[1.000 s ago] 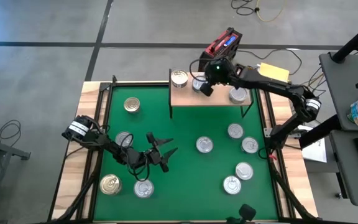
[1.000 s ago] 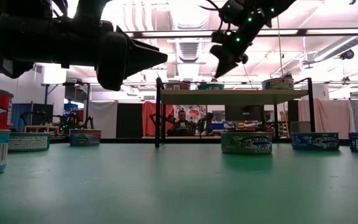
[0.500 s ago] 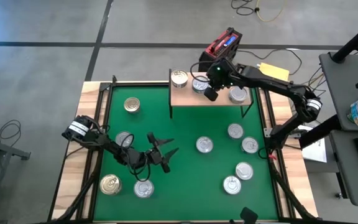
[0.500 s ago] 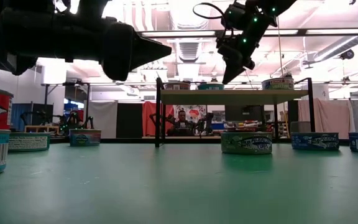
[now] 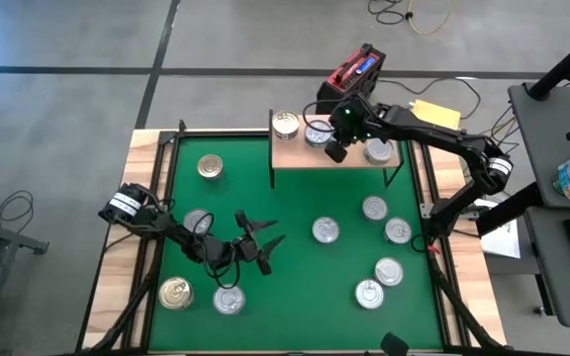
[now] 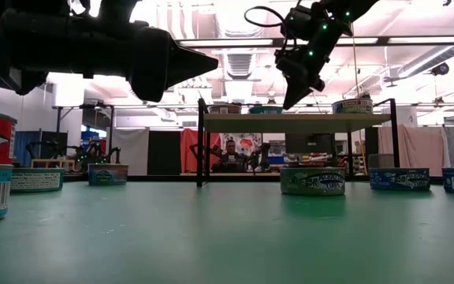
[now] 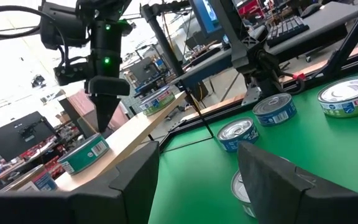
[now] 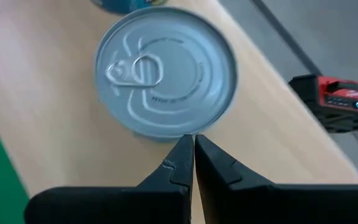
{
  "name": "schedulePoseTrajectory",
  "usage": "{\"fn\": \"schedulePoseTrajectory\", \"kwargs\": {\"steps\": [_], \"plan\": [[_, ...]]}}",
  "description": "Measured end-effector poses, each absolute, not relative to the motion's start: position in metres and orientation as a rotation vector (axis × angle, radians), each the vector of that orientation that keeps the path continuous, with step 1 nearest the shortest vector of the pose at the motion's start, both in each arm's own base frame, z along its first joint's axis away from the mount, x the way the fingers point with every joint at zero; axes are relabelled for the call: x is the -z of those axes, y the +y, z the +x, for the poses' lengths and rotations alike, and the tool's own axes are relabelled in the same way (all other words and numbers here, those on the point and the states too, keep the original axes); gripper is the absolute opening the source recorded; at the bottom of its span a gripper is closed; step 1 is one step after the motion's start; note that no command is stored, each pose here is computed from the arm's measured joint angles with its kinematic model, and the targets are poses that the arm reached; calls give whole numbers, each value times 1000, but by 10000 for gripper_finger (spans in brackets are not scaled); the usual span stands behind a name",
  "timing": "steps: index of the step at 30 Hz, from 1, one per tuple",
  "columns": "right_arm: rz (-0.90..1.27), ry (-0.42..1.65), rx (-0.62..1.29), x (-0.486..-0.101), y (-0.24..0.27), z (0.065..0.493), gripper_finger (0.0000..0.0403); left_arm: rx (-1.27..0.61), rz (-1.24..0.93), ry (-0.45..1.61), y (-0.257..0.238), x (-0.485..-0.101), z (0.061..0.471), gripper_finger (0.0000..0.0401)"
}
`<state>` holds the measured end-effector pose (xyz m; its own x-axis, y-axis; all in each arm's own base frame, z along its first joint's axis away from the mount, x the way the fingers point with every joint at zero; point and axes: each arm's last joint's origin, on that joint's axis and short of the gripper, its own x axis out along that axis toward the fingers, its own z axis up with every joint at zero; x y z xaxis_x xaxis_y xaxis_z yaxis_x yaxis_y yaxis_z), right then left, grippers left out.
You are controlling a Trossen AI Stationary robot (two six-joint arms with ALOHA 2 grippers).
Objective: Stack canned seafood by type on shelf
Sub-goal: Put the green/blue tuna can on the shelf
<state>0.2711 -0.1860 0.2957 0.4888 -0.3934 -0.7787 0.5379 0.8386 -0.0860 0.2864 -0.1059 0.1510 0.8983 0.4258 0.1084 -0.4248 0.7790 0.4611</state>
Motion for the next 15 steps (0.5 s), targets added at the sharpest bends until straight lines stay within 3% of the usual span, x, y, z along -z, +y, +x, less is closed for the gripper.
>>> {"fn": "schedulePoseTrajectory", "kwargs": {"steps": [7,15], "plan": [[175,891,536,-299,-175,276,9,-459,498,2,-106,-151,286,201],[107,746,585,-318,-189,278,9,-444,496,-4,-106,-151,287,201]]}}
